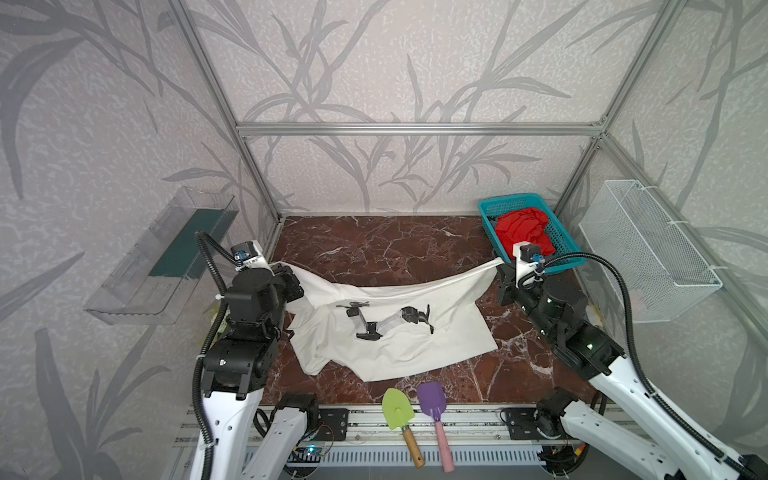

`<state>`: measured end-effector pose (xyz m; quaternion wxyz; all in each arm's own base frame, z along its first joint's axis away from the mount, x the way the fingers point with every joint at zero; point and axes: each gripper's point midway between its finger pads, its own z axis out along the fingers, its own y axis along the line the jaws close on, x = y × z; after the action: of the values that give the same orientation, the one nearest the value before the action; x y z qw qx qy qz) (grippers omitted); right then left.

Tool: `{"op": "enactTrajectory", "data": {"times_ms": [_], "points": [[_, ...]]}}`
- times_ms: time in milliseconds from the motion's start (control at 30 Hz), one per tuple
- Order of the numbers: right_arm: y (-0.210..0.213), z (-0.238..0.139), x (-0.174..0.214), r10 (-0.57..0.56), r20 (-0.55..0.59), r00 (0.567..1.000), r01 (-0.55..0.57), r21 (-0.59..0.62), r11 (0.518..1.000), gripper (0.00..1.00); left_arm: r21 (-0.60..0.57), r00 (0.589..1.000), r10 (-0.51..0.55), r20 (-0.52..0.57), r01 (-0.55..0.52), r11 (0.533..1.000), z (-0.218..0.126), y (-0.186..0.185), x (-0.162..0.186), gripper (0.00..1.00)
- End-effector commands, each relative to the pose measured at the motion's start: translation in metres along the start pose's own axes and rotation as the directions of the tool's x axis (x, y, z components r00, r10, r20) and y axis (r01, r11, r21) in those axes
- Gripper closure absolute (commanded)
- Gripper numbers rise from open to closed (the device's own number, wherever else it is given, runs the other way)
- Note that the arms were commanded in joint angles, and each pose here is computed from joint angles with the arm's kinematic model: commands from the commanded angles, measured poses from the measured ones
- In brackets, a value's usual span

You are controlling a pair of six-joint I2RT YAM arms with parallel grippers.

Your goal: Fold and stack the t-shirts

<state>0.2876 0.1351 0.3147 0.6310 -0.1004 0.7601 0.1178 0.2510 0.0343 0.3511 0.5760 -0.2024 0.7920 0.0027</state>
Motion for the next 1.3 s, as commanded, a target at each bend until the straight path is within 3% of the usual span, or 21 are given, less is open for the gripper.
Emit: {"op": "enactTrajectory", "data": {"times_ms": [0,300,567,600,633,700,733,767,867,1000,1100,1267], "points": [[-0.004,0.009,-0.011,-0.013,0.03,0.999,0.012,0.043,0.999,1.0,-0.001,1.0,-0.025,0.003,0.025,1.0,0.015,-0.006,-0.003,1.0],[-0.013,0.096,0.012,-0.048,-0.1,0.994,0.06,0.118,0.991,1.0,-0.085,0.982,-0.004,-0.189,-0.013,0.996,0.11,-0.027,0.021,1.0],[-0.056,0.233,0.046,-0.024,-0.236,0.971,0.072,0.194,0.978,1.0,-0.22,0.92,-0.011,-0.392,-0.082,0.972,0.261,-0.042,0.027,1.0],[-0.061,0.251,0.048,-0.03,-0.239,0.971,0.079,0.198,0.977,0.95,-0.221,0.906,-0.017,-0.423,-0.085,0.972,0.285,-0.045,0.03,0.96],[-0.063,0.266,0.051,-0.036,-0.245,0.969,0.084,0.188,0.979,0.75,-0.196,0.893,-0.016,-0.449,-0.081,0.977,0.306,-0.051,0.03,0.85],[-0.06,0.283,0.05,-0.032,-0.254,0.967,0.072,0.15,0.986,0.39,-0.12,0.88,0.004,-0.475,-0.07,0.99,0.331,-0.071,0.027,0.54],[-0.057,0.283,0.049,-0.031,-0.259,0.965,0.068,0.135,0.988,0.25,-0.097,0.876,0.021,-0.483,-0.077,0.992,0.335,-0.078,0.026,0.48],[-0.051,0.281,0.046,-0.033,-0.258,0.966,0.067,0.126,0.99,0.19,-0.082,0.874,0.038,-0.484,-0.088,0.993,0.333,-0.083,0.024,0.47],[-0.031,0.252,0.038,-0.098,-0.213,0.972,0.124,0.112,0.986,0.08,-0.042,0.889,0.092,-0.449,-0.124,0.991,0.315,-0.099,0.022,0.44],[0.006,0.199,0.061,-0.152,-0.281,0.948,0.172,0.046,0.984,0.06,-0.014,0.895,0.055,-0.444,-0.068,0.998,0.277,-0.095,0.055,0.41],[0.021,0.164,0.108,-0.112,-0.405,0.907,0.126,0.007,0.992,0.06,-0.024,0.855,0.009,-0.519,-0.024,0.999,0.263,-0.081,0.104,0.43],[0.027,0.117,0.176,-0.01,-0.546,0.838,0.009,-0.004,1.0,0.07,-0.046,0.784,-0.019,-0.62,-0.012,0.999,0.275,-0.07,0.167,0.48]]}}
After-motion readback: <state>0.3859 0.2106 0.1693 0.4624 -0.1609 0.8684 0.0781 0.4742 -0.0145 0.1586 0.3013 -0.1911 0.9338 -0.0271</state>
